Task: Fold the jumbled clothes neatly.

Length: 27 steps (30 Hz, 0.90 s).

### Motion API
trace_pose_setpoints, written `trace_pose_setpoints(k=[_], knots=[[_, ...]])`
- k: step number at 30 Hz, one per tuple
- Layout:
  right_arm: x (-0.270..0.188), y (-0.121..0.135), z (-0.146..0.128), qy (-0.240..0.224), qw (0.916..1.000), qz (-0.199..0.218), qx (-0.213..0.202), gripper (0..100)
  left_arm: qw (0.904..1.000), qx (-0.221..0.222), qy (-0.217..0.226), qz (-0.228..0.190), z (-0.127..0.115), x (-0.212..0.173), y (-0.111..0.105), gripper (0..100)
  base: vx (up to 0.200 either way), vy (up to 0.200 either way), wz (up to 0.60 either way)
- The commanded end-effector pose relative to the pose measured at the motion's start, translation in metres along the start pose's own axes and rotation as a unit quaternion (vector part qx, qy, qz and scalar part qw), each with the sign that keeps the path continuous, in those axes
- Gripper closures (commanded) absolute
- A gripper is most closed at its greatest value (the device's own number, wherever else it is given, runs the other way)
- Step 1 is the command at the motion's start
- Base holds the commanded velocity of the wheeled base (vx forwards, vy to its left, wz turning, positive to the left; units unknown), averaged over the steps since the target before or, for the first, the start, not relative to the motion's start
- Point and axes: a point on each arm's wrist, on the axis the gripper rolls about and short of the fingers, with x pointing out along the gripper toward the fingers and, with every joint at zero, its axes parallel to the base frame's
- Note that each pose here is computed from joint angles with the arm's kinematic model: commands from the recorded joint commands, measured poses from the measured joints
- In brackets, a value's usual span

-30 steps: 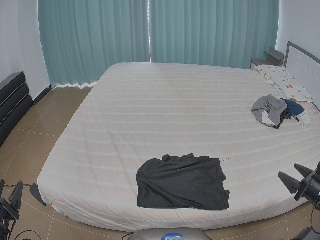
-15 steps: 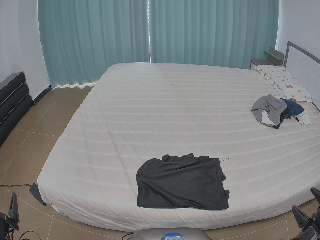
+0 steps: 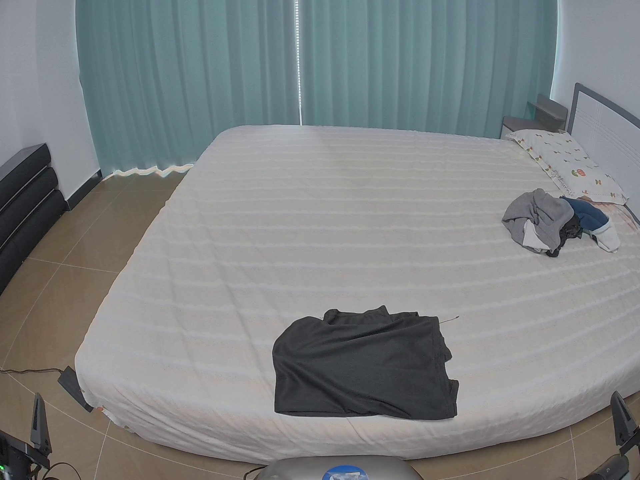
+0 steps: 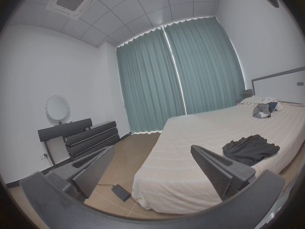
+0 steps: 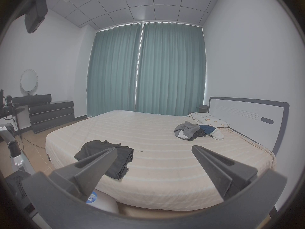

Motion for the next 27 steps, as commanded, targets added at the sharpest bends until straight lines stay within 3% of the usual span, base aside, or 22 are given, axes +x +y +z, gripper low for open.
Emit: trace_pose_setpoints(k=[1, 7, 11, 15, 21, 27], knots=[[-0.004, 0.003, -0.014, -0.028, 0.9996, -0.006, -0.007, 0, 0.9997, -0.003, -0.012, -0.022, -0.012, 0.003, -0.004, 0, 0.000, 0.000, 0.00], [0.010, 0.005, -0.039, -0.030, 0.9993, 0.000, -0.022, 0, 0.9996, -0.006, 0.006, -0.028, -0.015, 0.003, -0.005, 0, 0.000, 0.000, 0.00], [0.010, 0.007, -0.033, -0.070, 0.9967, 0.033, -0.025, 0, 0.9995, -0.005, 0.009, -0.029, -0.016, 0.003, -0.005, 0, 0.000, 0.000, 0.00], [0.011, 0.008, -0.037, -0.054, 0.9972, 0.048, -0.020, 0, 0.9994, -0.008, 0.009, -0.032, -0.016, 0.003, -0.005, 0, 0.000, 0.000, 0.00], [0.010, 0.008, -0.037, -0.049, 0.9975, 0.051, -0.002, 0, 0.9929, -0.055, 0.002, -0.106, -0.016, 0.003, -0.009, 0, 0.000, 0.000, 0.00], [0.010, 0.008, -0.037, -0.046, 0.9967, 0.053, 0.039, 0, 0.9911, -0.060, 0.001, -0.119, -0.016, 0.002, -0.009, 0, 0.000, 0.000, 0.00]])
